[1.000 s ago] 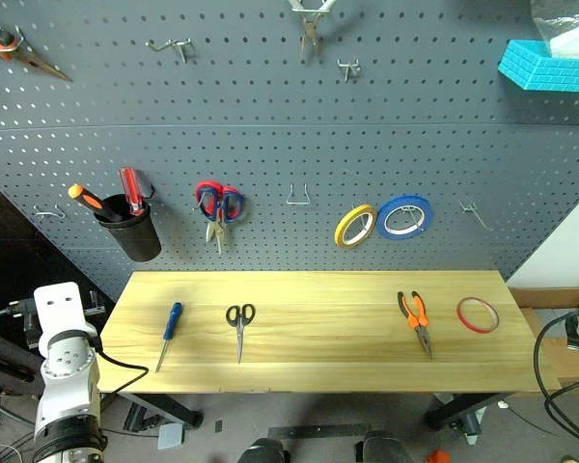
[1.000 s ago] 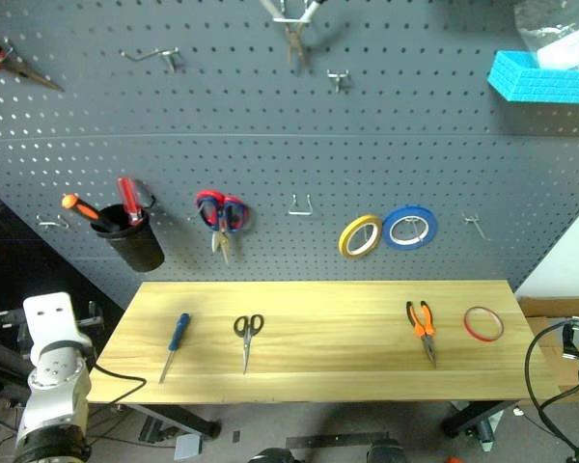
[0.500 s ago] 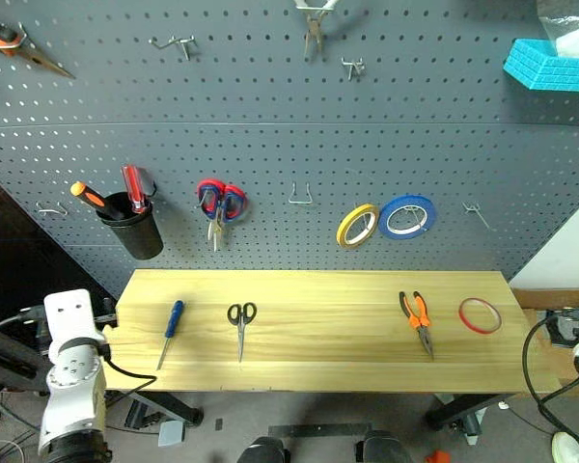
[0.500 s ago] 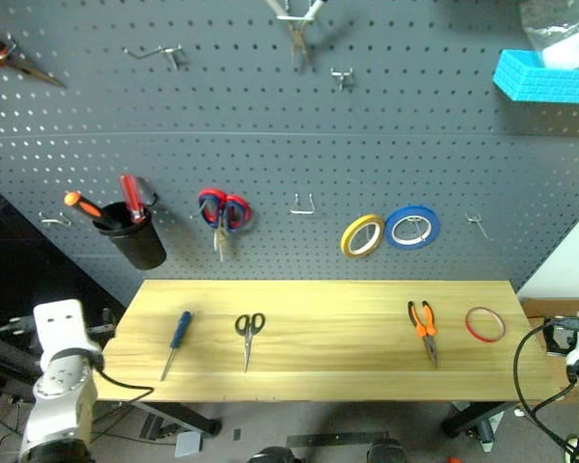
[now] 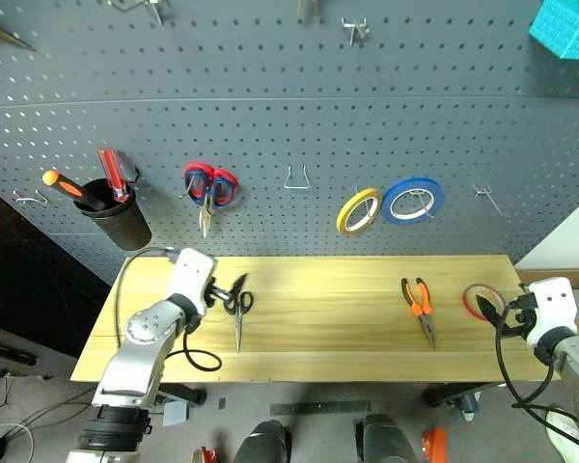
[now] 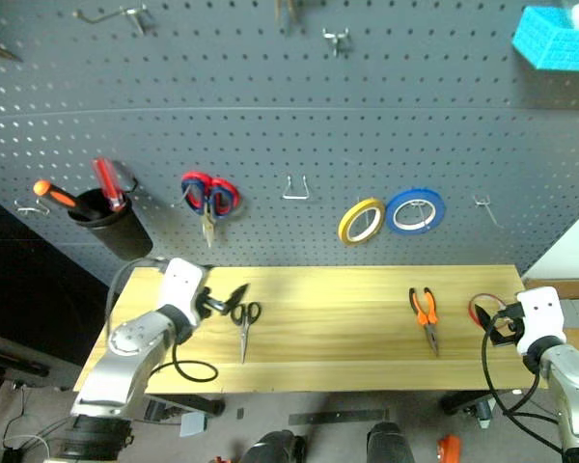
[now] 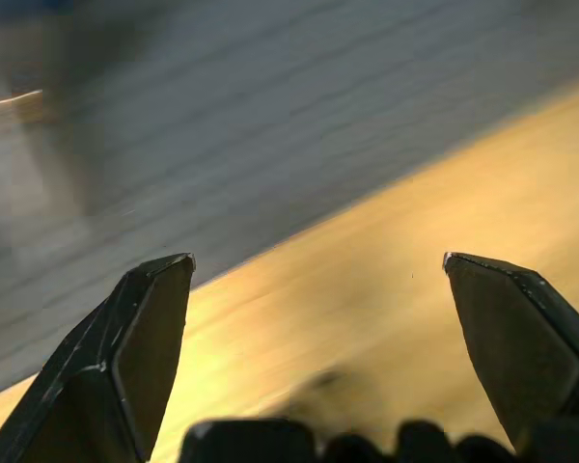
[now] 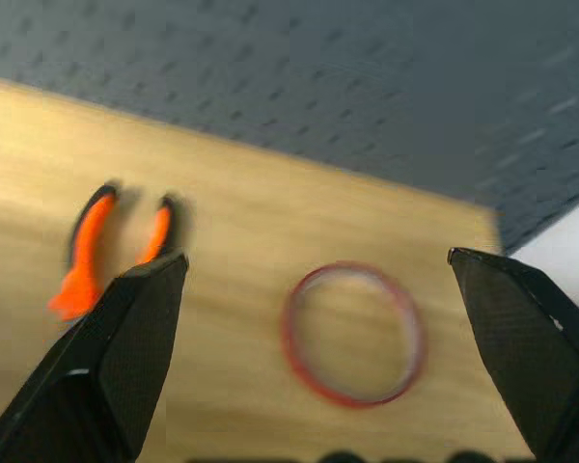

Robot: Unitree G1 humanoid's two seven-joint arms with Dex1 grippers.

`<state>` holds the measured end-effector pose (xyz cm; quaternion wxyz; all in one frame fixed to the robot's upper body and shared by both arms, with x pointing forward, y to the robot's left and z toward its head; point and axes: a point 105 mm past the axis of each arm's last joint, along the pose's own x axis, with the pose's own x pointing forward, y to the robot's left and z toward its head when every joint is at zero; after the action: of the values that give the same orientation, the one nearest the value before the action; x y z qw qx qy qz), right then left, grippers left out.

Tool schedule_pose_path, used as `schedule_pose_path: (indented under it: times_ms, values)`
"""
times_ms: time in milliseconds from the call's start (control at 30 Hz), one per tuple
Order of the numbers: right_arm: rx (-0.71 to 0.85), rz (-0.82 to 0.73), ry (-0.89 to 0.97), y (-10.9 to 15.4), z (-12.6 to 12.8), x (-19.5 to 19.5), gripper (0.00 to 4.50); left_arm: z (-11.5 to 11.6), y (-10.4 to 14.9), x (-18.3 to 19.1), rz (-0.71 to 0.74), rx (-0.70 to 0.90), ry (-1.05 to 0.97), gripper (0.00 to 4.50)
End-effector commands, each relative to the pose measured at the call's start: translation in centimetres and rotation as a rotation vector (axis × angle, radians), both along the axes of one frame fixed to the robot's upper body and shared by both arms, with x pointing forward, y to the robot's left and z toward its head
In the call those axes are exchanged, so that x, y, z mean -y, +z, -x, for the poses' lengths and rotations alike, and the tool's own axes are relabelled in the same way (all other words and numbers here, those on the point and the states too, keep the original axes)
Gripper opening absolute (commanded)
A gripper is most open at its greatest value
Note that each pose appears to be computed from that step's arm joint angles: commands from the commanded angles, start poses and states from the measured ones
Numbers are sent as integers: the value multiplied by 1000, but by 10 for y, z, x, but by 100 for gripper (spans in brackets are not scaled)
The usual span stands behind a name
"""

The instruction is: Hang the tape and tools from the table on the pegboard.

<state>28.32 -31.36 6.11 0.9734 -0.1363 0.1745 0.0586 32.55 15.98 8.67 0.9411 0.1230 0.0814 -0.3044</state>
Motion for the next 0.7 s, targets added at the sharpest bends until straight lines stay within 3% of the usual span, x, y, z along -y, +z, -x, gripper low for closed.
schedule_pose_path:
  times_ms: [33,267,433,700]
  values:
    - [-32,-14,39,14,-7,-11,450,13,28,44,34,7,-310,445]
    - [-158,-37,84,6,-22,-18,450,25,45,83,-48,-15,-674,445]
    - [-194,38,72,-2,-45,-4,450,27,50,105,-147,19,-856,445]
    - [-284,67,33,-16,-69,19,450,24,61,132,-169,99,-943,445]
